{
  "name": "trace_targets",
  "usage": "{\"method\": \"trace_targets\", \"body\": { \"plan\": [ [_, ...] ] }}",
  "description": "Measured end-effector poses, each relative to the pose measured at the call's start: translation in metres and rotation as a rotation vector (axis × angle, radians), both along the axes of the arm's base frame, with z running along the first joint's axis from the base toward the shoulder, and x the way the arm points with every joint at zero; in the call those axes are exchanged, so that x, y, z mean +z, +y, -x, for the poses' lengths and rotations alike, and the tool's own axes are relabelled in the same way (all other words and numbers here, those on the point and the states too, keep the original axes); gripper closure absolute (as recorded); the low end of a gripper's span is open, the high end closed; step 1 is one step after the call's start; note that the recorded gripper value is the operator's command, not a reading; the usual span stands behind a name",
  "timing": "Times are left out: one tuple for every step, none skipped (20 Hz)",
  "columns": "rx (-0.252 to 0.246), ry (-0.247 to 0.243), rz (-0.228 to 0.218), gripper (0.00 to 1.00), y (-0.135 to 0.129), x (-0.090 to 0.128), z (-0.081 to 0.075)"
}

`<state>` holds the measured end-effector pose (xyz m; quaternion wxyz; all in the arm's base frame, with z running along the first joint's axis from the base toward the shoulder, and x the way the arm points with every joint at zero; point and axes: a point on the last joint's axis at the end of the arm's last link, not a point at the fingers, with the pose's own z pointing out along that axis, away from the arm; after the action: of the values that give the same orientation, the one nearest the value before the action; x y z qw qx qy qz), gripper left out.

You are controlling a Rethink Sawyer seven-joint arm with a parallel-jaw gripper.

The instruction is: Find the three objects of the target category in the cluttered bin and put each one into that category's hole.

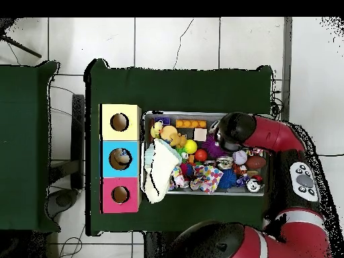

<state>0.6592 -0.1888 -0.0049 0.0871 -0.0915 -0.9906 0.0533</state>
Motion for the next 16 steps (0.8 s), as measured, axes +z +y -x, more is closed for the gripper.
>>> {"method": "trace_targets", "body": {
  "plan": [
    [-0.001,-0.001,-0.002,0.0,0.0,-0.001,-0.001],
    [-0.002,-0.003,-0.004,0.0,-0.001,-0.004,-0.002],
    [-0.003,-0.008,-0.004,0.0,-0.002,-0.006,-0.005],
    [-0.004,-0.01,-0.003,0.0,-0.003,-0.007,-0.006],
    [-0.004,-0.013,-0.003,0.0,-0.004,-0.008,-0.008],
    [-0.004,-0.019,-0.001,0.0,-0.005,-0.009,-0.011],
    [-0.004,-0.021,0.002,0.0,-0.007,-0.009,-0.014],
    [-0.005,-0.017,0.002,0.0,-0.008,-0.01,-0.015],
    [-0.008,-0.008,0.001,0.0,-0.009,-0.009,-0.016],
    [-0.01,0.001,-0.001,0.0,-0.01,-0.009,-0.017],
    [-0.014,0.018,-0.004,0.0,-0.011,-0.008,-0.018],
    [-0.016,0.024,-0.005,0.0,-0.012,-0.007,-0.02],
    [-0.018,0.032,-0.007,0.0,-0.013,-0.006,-0.023],
    [-0.02,0.035,-0.007,0.0,-0.014,-0.006,-0.024],
    [-0.021,0.035,-0.006,0.0,-0.015,-0.005,-0.026],
    [-0.022,0.033,-0.005,0.0,-0.017,-0.004,-0.031]
  ]
}}
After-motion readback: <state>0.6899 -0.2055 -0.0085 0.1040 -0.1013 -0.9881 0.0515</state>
